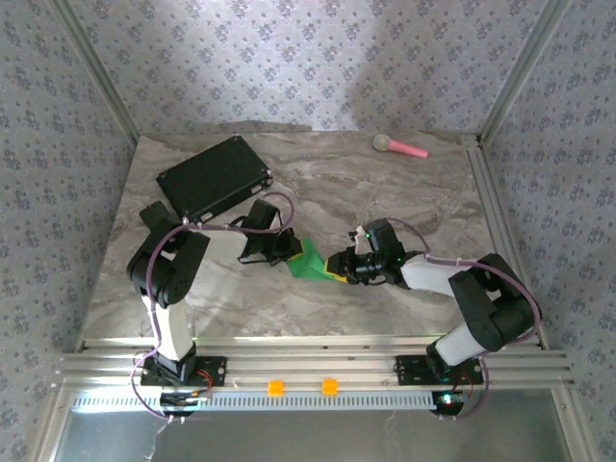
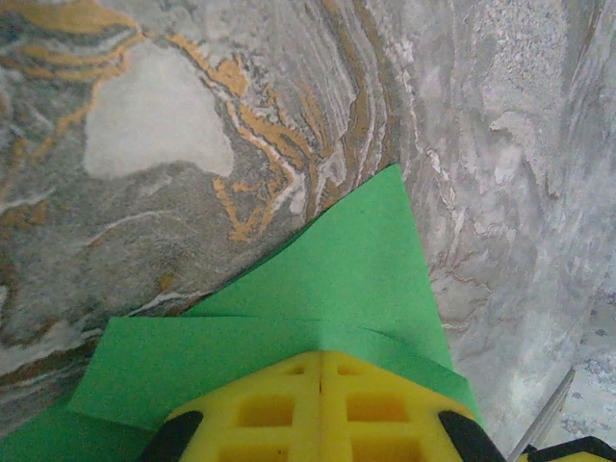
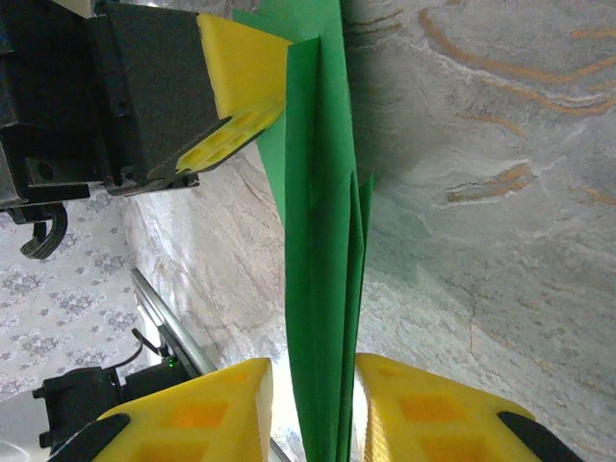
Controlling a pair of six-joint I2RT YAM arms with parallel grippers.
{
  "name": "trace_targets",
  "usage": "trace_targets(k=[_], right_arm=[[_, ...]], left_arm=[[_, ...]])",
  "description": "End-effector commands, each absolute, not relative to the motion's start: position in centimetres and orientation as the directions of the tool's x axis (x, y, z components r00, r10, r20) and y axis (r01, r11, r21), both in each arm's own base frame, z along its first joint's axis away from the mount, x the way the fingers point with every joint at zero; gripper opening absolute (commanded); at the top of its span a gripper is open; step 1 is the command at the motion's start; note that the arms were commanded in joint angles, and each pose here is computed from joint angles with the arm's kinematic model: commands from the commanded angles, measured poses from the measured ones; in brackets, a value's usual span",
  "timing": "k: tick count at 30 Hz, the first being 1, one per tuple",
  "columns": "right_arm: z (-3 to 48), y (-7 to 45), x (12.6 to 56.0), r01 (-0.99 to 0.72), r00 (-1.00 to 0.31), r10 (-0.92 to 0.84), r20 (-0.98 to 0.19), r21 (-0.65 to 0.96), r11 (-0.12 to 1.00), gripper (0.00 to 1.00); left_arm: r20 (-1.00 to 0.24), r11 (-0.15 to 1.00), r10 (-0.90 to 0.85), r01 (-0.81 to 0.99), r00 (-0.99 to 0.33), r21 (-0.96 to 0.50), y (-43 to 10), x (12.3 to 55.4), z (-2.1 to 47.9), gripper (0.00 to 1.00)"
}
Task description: Fold a paper plane with a square sheet of paper (pick it up from the middle)
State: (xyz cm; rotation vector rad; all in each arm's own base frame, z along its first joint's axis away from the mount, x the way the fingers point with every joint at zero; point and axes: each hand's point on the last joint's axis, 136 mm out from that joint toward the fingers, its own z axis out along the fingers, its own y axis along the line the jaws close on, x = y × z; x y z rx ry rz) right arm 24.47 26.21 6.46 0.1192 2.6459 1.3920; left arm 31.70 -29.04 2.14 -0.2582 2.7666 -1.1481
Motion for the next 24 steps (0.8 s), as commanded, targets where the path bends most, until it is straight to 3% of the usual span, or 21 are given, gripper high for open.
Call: trace_targets(k=[1, 9, 15, 19, 24], right_arm=[[5.7, 26.0, 23.9, -0.002, -0.991, 0.108, -0.078, 0.821, 0.571, 0.29], [5.5, 25.6, 23.9, -0.011, -0.989, 0.113, -0.097, 0.806, 0.592, 0.14], [6.0, 24.8, 24.0, -0.046, -0.985, 0.104, -0.139, 0.785, 0.617, 0.09], [7.0, 23.6, 24.7, -0.118, -0.967, 0.083, -0.239, 0.715, 0.689, 0.07], [9.4, 21.7, 26.0, -0.265, -0.895, -0.008, -0.446, 0.517, 0.814, 0.07]], left_arm=[[-0.018, 0.729, -0.203, -0.139, -0.979, -0.67, -28.4, 30.5, 0.4, 0.04], [-0.038, 0.719, -0.205, -0.124, -0.978, -0.683, -28.5, 30.8, 1.6, 0.06], [-0.106, 0.678, -0.221, -0.074, -0.969, -0.731, -28.8, 31.7, 5.1, 0.19], [-0.212, 0.648, -0.27, -0.014, -0.939, -0.761, -28.4, 32.6, 8.7, 0.3], [-0.311, 0.667, -0.312, 0.026, -0.898, -0.744, -27.0, 33.0, 11.4, 0.32]])
